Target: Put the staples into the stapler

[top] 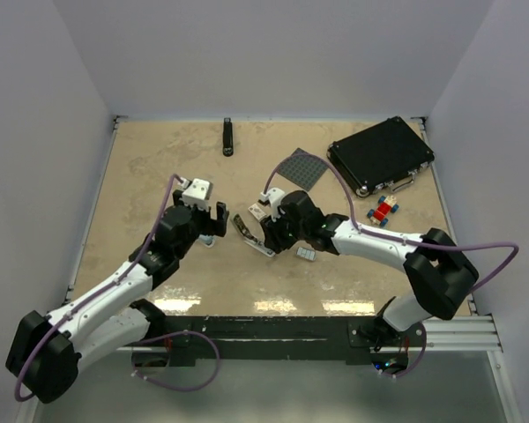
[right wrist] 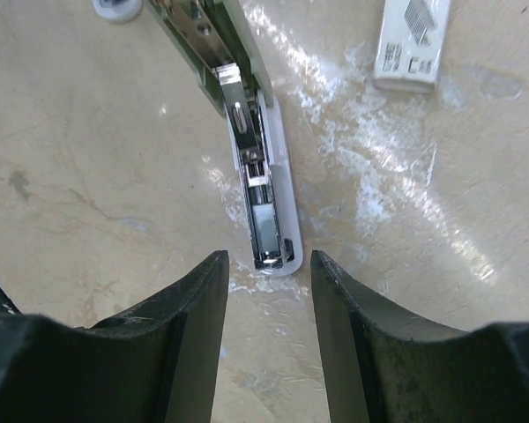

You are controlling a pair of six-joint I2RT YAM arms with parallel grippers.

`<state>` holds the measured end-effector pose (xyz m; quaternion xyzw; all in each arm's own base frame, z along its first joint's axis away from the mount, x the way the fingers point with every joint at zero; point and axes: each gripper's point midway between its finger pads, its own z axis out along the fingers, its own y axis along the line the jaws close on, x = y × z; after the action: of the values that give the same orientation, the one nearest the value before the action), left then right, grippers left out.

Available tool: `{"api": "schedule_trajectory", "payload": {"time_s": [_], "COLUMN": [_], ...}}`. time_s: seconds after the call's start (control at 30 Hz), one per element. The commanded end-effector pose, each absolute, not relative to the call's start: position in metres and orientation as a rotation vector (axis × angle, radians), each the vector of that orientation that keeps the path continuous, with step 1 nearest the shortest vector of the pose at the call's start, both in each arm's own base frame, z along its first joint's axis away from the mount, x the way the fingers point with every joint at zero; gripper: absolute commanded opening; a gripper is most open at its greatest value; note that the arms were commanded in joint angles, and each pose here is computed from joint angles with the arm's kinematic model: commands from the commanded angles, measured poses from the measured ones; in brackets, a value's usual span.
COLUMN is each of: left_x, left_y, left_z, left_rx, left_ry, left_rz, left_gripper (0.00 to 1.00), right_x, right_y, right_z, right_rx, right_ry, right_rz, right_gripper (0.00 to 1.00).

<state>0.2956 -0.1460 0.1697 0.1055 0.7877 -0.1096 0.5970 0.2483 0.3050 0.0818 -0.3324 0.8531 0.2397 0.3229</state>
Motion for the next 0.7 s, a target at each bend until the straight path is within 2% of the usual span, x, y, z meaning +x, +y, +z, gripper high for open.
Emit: {"api": "schedule_trajectory", "payload": {"time_s": [0.0,0.43,0.67], "left_x": [0.3,0.309,0.31], "left_y": [-0.182,-0.205,-0.214], "left_z": [0.181,0.153,0.141], "left_rx": [0.282,0.366,0.421], "left_ry": [1.842,1.926,1.955], "left_rz": [-0.441,-0.486,-0.502], "left_gripper": [0.88,0.87,0.86], "right_x": [0.244,0.249,0.248], "right_y": [0.318,0.311,0.313], "right_z": [0.079,0.054,0.049], "right_rx": [-0.832,-0.77,-0.787], "right_ry": [2.171,2.144,2.129], "right_rz": [0.647,0.567,0.575], "right_gripper": [0.47,0.45,0.4]}}
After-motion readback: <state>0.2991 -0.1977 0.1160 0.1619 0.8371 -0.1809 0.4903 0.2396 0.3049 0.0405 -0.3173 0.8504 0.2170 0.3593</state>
